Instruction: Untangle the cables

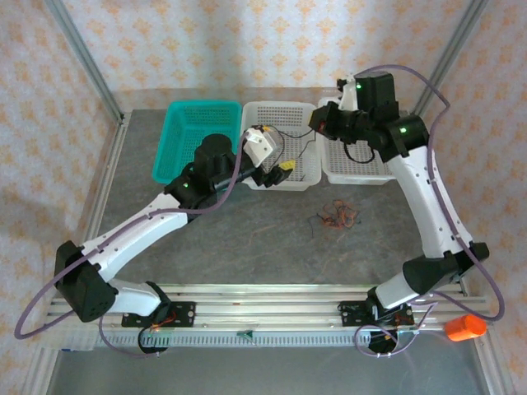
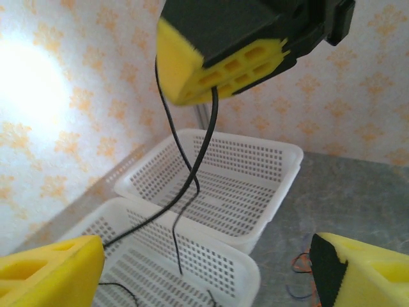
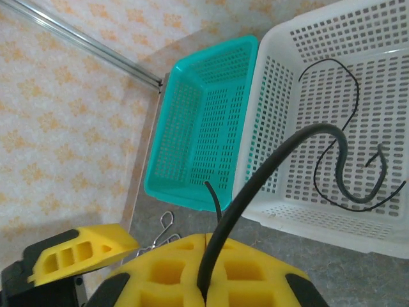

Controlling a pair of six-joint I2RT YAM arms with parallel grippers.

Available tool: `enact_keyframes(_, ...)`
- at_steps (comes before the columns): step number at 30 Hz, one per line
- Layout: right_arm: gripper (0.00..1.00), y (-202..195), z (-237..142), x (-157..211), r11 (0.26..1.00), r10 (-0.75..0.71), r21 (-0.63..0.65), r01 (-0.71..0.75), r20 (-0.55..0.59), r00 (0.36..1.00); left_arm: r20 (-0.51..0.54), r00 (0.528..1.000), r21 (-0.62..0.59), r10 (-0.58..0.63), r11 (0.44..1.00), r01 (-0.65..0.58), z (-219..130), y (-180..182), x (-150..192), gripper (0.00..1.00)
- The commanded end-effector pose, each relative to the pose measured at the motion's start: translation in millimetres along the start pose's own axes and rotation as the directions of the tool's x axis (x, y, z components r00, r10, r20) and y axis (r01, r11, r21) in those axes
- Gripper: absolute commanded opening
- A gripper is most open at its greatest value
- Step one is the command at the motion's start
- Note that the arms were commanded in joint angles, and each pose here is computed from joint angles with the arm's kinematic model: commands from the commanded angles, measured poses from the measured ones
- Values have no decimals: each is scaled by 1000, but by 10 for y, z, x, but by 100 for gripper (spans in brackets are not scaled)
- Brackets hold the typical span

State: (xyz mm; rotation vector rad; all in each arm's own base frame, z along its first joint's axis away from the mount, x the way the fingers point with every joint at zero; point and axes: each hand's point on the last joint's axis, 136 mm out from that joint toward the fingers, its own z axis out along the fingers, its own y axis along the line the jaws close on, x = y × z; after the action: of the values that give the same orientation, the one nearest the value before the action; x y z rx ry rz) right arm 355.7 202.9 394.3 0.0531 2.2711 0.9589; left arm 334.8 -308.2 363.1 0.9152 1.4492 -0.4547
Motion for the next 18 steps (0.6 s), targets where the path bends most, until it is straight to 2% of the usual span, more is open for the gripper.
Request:
enact_keyframes(1, 0, 159, -32, 15, 999, -19, -31, 19, -4, 1000, 13, 989, -69, 146, 987, -145, -26, 108, -184, 82)
enact_keyframes(5, 0, 247, 16, 89, 998, -28, -63, 26, -32, 999, 11, 986, -51, 166, 985, -165, 73, 72, -235, 74)
enact_keyframes(18, 0, 350, -79, 138, 994, -27, -105, 23, -39, 999, 29, 983, -107, 180, 979, -176, 263, 58, -297, 47)
